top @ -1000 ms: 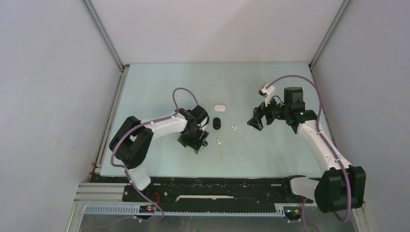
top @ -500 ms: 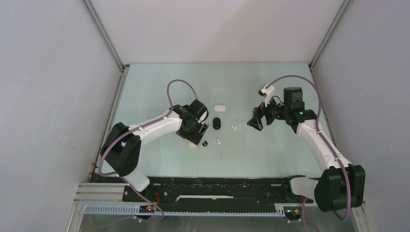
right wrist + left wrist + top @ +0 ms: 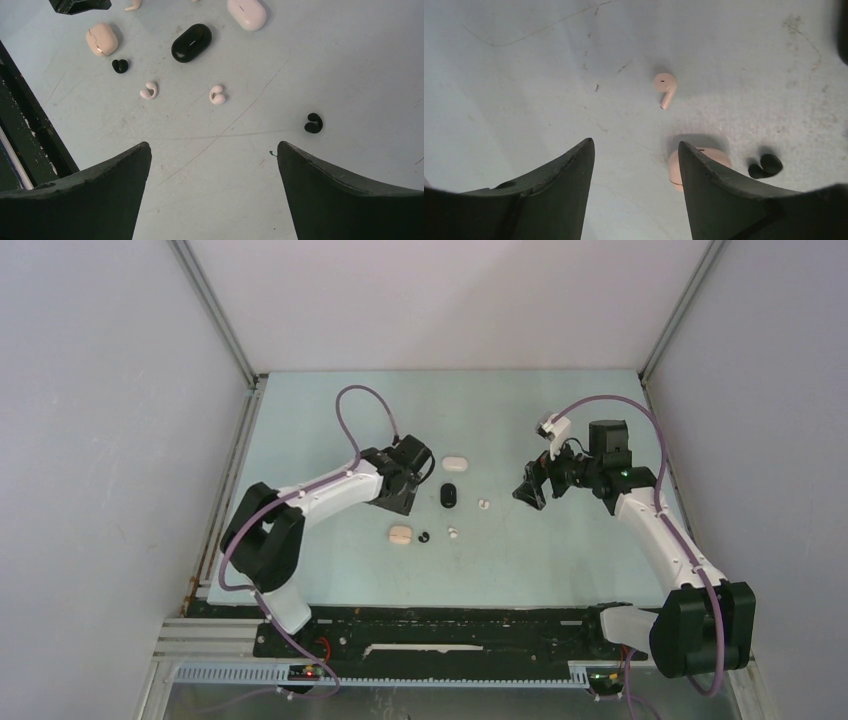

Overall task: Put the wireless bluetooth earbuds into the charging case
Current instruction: Pick up the charging case at the center of the board.

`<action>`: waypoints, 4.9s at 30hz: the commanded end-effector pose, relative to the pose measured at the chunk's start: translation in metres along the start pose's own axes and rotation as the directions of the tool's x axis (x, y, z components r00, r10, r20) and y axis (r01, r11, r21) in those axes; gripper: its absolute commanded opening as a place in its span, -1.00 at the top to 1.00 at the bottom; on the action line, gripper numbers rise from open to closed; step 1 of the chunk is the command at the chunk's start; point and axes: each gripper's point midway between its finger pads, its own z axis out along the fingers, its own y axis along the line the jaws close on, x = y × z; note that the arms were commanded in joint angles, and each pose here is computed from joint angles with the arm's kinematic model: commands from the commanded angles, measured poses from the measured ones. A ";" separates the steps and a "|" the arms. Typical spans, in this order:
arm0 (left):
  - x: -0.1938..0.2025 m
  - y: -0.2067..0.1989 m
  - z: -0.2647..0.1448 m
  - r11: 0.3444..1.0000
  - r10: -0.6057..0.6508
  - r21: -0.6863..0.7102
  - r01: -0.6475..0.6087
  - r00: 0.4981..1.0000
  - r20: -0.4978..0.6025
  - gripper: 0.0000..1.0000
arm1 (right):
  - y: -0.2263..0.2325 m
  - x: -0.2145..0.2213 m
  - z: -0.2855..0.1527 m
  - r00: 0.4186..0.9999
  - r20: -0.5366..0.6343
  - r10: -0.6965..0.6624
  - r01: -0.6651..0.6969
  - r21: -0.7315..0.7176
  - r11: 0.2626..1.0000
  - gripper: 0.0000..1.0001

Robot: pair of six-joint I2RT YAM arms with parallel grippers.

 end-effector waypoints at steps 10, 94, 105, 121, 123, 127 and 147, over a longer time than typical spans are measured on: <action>0.024 -0.003 0.015 0.983 0.172 -0.059 -0.176 0.982 -0.074 -0.38 | 0.001 -0.017 -0.004 0.999 0.027 -0.036 0.037 -0.013 0.999 -0.97; 0.059 -0.154 -0.224 -0.079 0.208 0.970 -0.229 0.948 0.240 0.73 | 0.174 0.008 -0.044 0.787 0.213 -0.579 0.608 -0.428 0.669 -0.14; 0.067 -0.158 -0.225 -0.127 0.234 0.977 -0.170 0.952 0.196 0.73 | 0.201 -0.001 -0.026 0.736 0.207 -0.645 0.643 -0.512 0.570 -0.26; 0.075 -0.164 -0.218 -0.122 0.282 0.984 -0.129 0.946 0.159 0.74 | 0.228 -0.011 -0.026 0.746 0.241 -0.621 0.623 -0.583 0.522 -0.28; 0.076 -0.164 -0.219 -0.127 0.288 0.984 -0.122 0.945 0.154 0.73 | 0.229 -0.011 -0.024 0.742 0.241 -0.626 0.624 -0.589 0.514 -0.24; 0.078 -0.164 -0.221 -0.138 0.293 0.983 -0.120 0.943 0.156 0.73 | 0.235 -0.006 -0.021 0.737 0.227 -0.637 0.614 -0.620 0.489 -0.13; 0.078 -0.166 -0.220 -0.135 0.311 0.986 -0.093 0.941 0.131 0.77 | 0.250 0.007 -0.019 0.766 0.204 -0.609 0.546 -0.707 0.450 0.08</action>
